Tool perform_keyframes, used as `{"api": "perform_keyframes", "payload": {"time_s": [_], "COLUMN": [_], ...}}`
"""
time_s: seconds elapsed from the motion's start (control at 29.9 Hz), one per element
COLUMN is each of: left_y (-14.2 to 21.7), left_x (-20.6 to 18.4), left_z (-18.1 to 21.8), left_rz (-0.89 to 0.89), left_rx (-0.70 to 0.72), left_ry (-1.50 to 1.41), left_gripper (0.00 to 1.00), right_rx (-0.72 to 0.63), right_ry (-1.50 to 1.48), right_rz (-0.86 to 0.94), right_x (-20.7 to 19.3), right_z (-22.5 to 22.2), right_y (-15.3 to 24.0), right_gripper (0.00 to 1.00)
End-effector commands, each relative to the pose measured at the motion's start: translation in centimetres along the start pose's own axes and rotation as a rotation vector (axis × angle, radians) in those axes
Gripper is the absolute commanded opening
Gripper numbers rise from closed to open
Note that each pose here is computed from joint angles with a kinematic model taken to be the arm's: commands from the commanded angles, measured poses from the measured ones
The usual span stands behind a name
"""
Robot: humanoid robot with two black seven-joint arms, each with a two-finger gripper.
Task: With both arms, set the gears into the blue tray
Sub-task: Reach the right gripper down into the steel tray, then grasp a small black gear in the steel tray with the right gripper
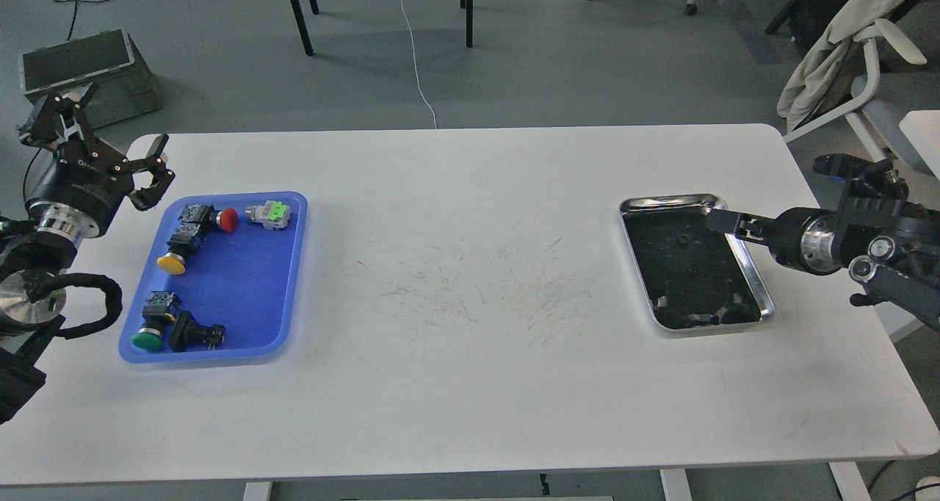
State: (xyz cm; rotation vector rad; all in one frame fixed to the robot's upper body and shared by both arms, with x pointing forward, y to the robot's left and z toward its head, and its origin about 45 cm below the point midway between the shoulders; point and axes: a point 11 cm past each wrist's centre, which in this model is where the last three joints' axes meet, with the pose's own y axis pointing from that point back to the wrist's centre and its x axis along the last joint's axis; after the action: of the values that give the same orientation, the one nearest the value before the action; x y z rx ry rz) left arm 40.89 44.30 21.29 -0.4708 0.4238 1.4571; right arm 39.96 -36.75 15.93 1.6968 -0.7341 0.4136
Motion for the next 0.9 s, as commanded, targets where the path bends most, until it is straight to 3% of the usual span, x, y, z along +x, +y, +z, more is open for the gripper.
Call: {"api": "perform_keyframes", "payload": {"time_s": [0.0, 0.4, 0.87], "left_y": [0.0, 0.1, 0.1], "left_x": [0.0, 0.0, 0.0], "left_z": [0.0, 0.0, 0.0], "left_rz": [-0.001, -0.004, -0.007], "left_rx": [-0.001, 0.005, 0.005], "left_ry": [0.0, -0.008, -0.007], "left_gripper": [0.99, 0.99, 0.99], "right_rx": [-0.007, -0.047, -0.125], "right_ry": [0.011, 0.125, 0.161], "right_rz": [-0.012, -0.035, -0.013], "right_x": [-0.8, -1.6, -0.9], "right_z": [-0.6, -2.2, -1.3], "right_y": [-1.2, -3.4, -4.3], "right_gripper": [0.98, 0.93, 0.68]}}
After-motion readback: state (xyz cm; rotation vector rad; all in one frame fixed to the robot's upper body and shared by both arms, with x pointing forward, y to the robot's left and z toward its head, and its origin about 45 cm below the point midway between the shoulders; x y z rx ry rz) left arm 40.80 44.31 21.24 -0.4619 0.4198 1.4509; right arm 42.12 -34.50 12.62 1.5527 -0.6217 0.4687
